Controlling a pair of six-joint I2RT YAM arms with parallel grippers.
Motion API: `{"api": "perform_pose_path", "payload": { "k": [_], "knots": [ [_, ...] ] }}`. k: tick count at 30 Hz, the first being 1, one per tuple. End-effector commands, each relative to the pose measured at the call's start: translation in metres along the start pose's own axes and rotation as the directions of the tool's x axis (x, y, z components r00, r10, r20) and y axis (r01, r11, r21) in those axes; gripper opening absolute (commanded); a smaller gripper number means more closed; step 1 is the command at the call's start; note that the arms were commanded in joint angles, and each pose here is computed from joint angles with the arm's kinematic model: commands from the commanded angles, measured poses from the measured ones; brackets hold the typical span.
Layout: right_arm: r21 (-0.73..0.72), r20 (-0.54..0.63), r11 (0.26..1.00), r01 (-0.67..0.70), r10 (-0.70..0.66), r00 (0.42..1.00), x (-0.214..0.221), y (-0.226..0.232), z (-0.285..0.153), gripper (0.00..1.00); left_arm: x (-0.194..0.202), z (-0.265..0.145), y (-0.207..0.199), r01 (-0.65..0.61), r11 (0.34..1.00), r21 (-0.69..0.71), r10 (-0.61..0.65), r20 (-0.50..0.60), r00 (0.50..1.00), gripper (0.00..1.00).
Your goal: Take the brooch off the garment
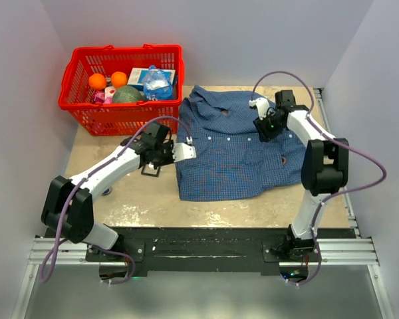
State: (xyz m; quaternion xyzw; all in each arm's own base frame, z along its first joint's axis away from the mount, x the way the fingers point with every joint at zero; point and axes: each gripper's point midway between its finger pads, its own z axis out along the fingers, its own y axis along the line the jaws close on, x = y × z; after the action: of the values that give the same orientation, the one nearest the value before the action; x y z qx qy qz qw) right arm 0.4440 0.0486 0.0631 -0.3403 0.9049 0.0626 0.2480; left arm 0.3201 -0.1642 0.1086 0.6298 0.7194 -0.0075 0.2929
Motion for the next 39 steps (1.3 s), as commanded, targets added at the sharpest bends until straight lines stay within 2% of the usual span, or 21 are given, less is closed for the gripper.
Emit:
{"api": "perform_pose_path", "payload": {
  "k": [1,4,9,18,29,30,31,34,39],
  "knots": [
    [-0.014,0.180,1.000,-0.024,0.026,0.983,-0.046,0.018,-0.051,0.41,0.031,0.008,0.019,-0.072,0.994,-0.084,0.059,-0.147,0.987,0.00],
    [0.000,0.199,1.000,-0.017,0.016,0.980,-0.050,0.019,-0.066,0.43,0.046,0.016,0.022,-0.101,0.991,-0.084,0.079,-0.228,0.970,0.00],
    [0.010,0.196,1.000,-0.012,0.010,0.981,-0.049,0.020,-0.071,0.46,0.062,0.026,0.021,-0.137,0.988,-0.078,0.108,-0.295,0.949,0.00],
    [0.003,0.190,1.000,-0.012,0.011,0.982,-0.046,0.022,-0.068,0.47,0.080,0.034,0.029,-0.209,0.974,-0.085,0.160,-0.390,0.907,0.00],
    [-0.004,0.185,1.000,-0.015,0.015,0.983,-0.046,0.021,-0.064,0.47,0.090,0.039,0.018,-0.196,0.980,-0.043,0.161,-0.416,0.895,0.00],
    [-0.006,0.184,1.000,-0.014,0.015,0.983,-0.045,0.022,-0.064,0.47,0.090,0.037,0.018,-0.196,0.980,-0.040,0.162,-0.419,0.894,0.02],
    [-0.007,0.182,1.000,-0.016,0.017,0.983,-0.045,0.021,-0.063,0.47,0.091,0.035,0.018,-0.196,0.980,-0.042,0.160,-0.424,0.891,0.10],
    [-0.009,0.181,1.000,-0.016,0.018,0.983,-0.045,0.021,-0.062,0.47,0.092,0.029,0.018,-0.199,0.979,-0.048,0.160,-0.431,0.888,0.20],
    [-0.011,0.184,1.000,-0.017,0.019,0.983,-0.047,0.020,-0.061,0.48,0.092,0.022,0.018,-0.207,0.977,-0.057,0.163,-0.431,0.887,0.26]
  ]
}}
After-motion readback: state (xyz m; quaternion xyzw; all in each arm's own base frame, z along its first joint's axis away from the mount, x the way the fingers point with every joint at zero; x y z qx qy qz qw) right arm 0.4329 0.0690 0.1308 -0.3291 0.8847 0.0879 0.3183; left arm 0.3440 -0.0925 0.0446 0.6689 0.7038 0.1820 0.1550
